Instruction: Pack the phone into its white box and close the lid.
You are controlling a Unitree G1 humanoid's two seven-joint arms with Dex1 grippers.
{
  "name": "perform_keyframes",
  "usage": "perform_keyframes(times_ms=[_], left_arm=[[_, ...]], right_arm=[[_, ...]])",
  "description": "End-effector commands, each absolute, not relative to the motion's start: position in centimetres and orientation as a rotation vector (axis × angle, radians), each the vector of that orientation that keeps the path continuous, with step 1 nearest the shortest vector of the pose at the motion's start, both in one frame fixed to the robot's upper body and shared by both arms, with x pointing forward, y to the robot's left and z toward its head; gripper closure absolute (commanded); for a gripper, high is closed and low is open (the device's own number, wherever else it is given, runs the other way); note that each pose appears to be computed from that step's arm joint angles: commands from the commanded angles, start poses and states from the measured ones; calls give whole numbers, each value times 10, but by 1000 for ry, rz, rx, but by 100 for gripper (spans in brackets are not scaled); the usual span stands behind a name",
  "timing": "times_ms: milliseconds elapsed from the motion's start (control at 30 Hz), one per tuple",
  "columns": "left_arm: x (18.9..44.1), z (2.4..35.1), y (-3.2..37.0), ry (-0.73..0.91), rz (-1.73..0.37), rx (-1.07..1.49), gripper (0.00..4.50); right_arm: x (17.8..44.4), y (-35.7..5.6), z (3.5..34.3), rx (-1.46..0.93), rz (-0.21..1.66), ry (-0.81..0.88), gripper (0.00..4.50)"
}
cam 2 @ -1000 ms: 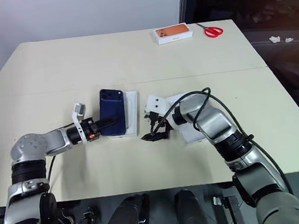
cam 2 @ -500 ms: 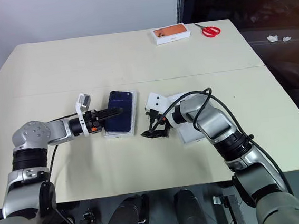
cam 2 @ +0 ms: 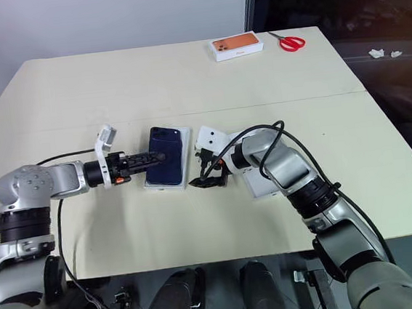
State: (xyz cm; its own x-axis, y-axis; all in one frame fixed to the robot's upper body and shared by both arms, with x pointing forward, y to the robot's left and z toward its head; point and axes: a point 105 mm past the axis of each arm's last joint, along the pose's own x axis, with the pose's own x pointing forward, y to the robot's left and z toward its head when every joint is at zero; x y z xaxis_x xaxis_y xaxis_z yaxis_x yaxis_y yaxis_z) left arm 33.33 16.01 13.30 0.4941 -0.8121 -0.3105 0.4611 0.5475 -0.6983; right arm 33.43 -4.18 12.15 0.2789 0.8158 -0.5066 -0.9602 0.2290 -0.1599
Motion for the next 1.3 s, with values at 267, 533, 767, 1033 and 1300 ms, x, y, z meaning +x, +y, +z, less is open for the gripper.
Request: perform_keyframes(times_ms=[267,533,767,1033,1300], left_arm=[[336,153,200,521,-693,-515,4],[348,147,211,451,-584,-468,4],[350,149,204,421,-609,-498,4],[362,142,194,409,-580,-438,4],[371,141,180,368,-569,-405,293]], right_arm=[[338,-33,138,-492,1265,272,0],[354,-43,147,-483,1202,249,0],[364,-43,167,-401,1166,176,0],[368,-35,168,-384,1140,161,0],[371,-33,170,-371,1123,146,190]])
